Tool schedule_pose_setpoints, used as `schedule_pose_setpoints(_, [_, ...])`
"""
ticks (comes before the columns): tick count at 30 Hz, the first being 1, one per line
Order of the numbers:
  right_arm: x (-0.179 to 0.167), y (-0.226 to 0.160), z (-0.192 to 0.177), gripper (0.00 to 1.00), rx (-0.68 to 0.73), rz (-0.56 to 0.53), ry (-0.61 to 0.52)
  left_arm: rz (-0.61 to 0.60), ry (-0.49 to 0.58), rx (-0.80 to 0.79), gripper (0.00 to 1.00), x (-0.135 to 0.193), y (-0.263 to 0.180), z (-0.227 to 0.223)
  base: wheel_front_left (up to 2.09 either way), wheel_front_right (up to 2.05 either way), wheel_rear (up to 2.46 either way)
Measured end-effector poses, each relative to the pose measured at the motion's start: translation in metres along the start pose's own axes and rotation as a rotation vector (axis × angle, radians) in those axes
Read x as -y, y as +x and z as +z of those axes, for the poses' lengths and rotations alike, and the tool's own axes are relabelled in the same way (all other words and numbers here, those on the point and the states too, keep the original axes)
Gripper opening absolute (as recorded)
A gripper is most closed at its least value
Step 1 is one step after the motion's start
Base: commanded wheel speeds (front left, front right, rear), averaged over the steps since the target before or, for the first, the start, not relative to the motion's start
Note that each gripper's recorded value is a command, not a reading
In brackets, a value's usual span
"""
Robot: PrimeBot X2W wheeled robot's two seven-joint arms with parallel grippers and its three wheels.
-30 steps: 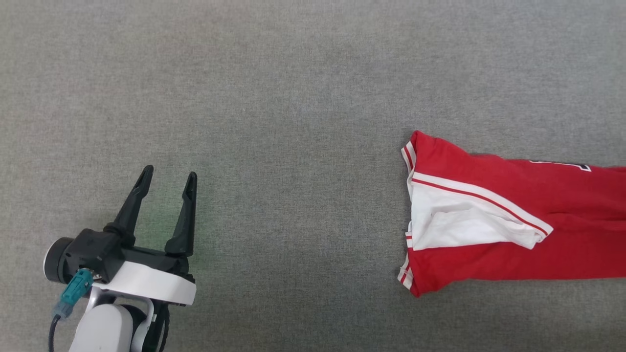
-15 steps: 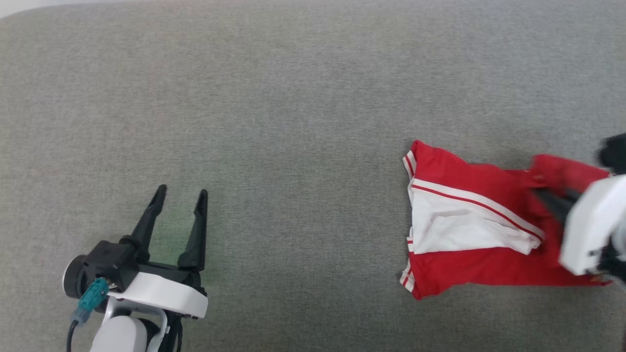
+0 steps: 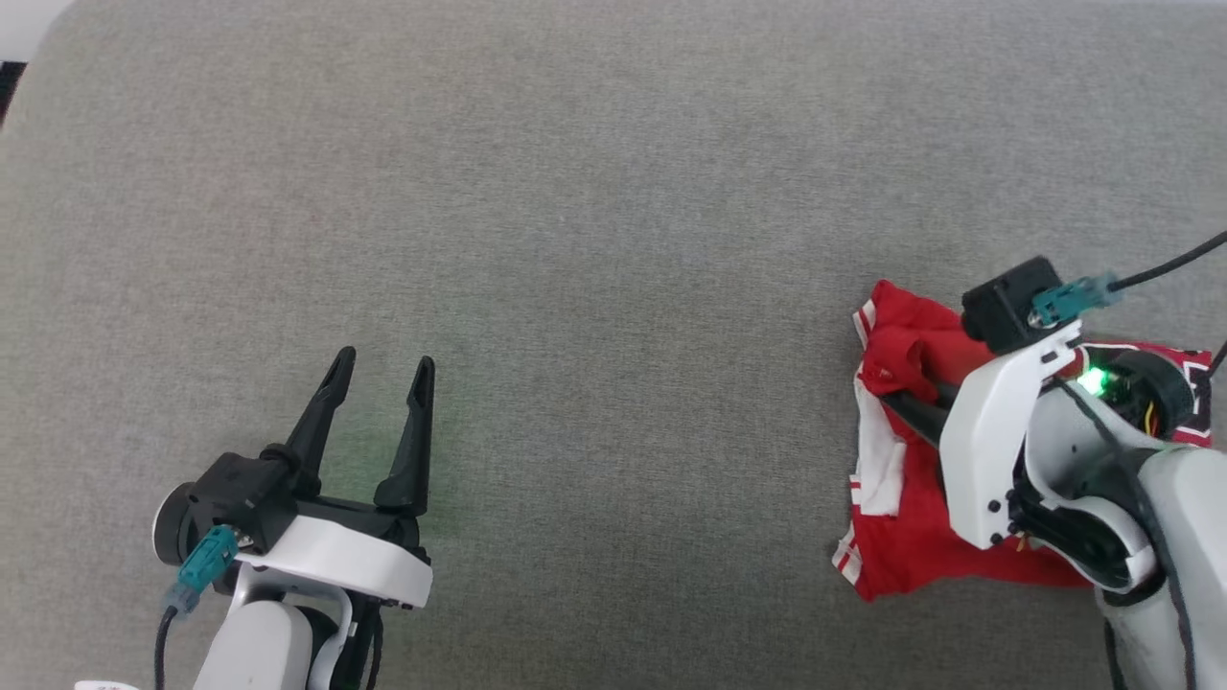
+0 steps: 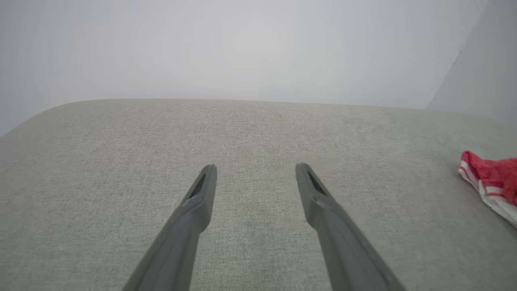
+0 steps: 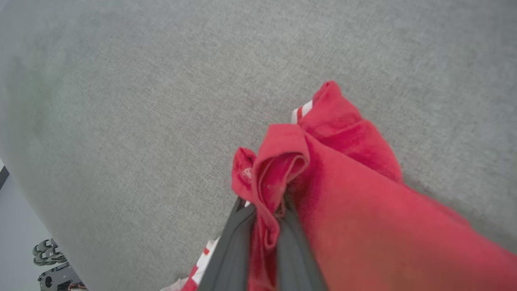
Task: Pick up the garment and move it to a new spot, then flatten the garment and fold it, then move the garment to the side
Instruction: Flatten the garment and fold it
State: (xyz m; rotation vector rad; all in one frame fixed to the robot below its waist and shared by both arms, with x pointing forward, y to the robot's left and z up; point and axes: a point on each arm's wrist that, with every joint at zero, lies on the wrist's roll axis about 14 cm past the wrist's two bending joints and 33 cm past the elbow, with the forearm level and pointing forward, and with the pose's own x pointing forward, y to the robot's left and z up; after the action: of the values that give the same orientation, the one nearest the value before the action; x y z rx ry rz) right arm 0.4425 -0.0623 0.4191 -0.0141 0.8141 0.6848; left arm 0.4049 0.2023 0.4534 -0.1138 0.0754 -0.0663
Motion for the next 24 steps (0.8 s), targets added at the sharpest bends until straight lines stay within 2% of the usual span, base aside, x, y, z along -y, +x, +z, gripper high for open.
schedule_pose_setpoints(2, [0.002, 0.006, -0.007, 0.0, -0.012, -0.002, 0.004, 0.008, 0.001, -0.002, 1.0, -0.002, -0.001, -0.001, 0.0, 0.0, 0.0])
schedule_pose_setpoints(3, [0.003, 0.007, -0.008, 0.07, -0.008, -0.007, 0.01, 0.009, 0.0, -0.003, 1.0, -0.002, -0.001, -0.001, 0.0, 0.0, 0.0])
schedule_pose_setpoints(4, [0.005, 0.008, -0.009, 0.45, -0.003, -0.013, 0.016, 0.011, -0.001, -0.002, 1.0, -0.003, -0.001, 0.0, 0.0, 0.0, 0.0])
schedule_pose_setpoints(5, [0.007, 0.008, -0.009, 1.0, 0.009, -0.017, 0.021, 0.013, -0.001, 0.0, 1.0, -0.003, -0.001, 0.0, 0.0, 0.0, 0.0])
schedule_pose_setpoints(14, [0.034, -0.029, 0.03, 1.0, 0.267, -0.102, 0.117, -0.006, -0.009, 0.012, 1.0, 0.003, 0.0, 0.003, 0.0, 0.0, 0.0])
schedule_pose_setpoints(18, [0.056, -0.059, 0.043, 1.0, 0.397, -0.191, 0.084, -0.035, -0.017, 0.026, 1.0, 0.012, 0.003, 0.008, 0.0, 0.0, 0.0])
schedule_pose_setpoints(21, [0.077, -0.078, 0.04, 1.0, 0.486, -0.264, 0.112, -0.044, -0.034, 0.047, 1.0, 0.016, 0.007, 0.015, 0.0, 0.0, 0.0])
schedule_pose_setpoints(24, [0.097, -0.098, 0.033, 1.0, 0.554, -0.352, 0.095, -0.055, -0.043, 0.057, 1.0, 0.02, 0.009, 0.018, 0.0, 0.0, 0.0])
